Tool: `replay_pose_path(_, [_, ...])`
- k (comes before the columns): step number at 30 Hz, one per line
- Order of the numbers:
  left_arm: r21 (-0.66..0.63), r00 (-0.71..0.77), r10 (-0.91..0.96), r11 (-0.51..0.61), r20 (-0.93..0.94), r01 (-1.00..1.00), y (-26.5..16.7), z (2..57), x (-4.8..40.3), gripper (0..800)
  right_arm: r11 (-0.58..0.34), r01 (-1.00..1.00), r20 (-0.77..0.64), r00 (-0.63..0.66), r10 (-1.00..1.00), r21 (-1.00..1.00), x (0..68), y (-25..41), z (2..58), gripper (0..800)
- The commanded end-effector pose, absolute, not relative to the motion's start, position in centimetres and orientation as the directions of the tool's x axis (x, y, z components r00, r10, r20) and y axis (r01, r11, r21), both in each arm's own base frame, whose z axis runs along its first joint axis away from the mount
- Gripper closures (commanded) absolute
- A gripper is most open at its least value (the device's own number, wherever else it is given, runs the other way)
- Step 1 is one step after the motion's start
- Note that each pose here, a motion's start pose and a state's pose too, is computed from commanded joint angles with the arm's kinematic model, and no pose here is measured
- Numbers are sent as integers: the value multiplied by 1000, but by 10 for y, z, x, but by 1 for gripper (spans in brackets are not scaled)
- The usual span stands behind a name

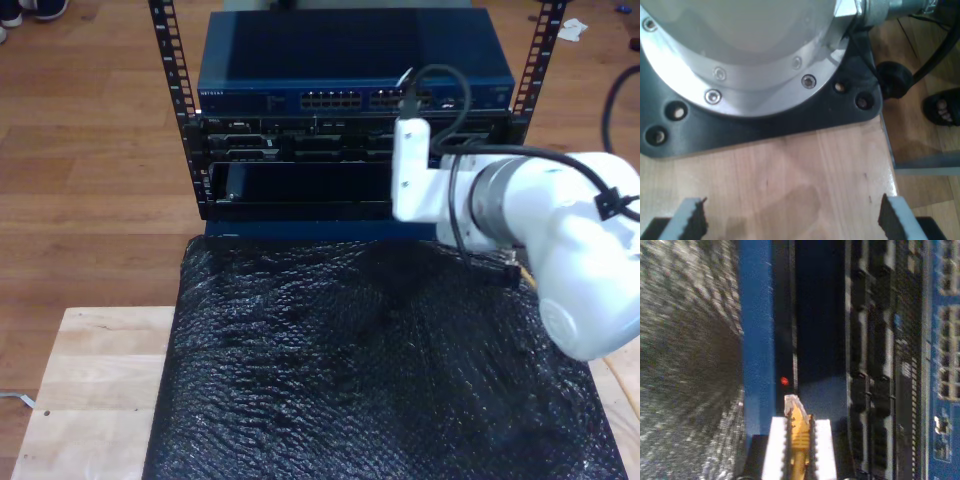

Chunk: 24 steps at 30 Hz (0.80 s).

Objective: Grab the cable and plug it in

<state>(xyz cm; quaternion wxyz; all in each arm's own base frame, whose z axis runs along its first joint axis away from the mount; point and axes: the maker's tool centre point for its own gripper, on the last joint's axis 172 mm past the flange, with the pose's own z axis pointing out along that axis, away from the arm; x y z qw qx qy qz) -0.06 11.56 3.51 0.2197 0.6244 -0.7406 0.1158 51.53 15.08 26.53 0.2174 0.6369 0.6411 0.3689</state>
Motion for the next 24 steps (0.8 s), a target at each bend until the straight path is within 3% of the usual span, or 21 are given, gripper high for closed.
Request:
replay_pose_path(15, [103,-124,-874,193,470,-976,116,35,-1,1,-163,538,264,-115,958,827,556,138,281,800])
replay_pose_path(24, [103,-124,-874,193,470,-976,116,35,-1,1,-158,473,266,-172,948,867,563,145,292,800])
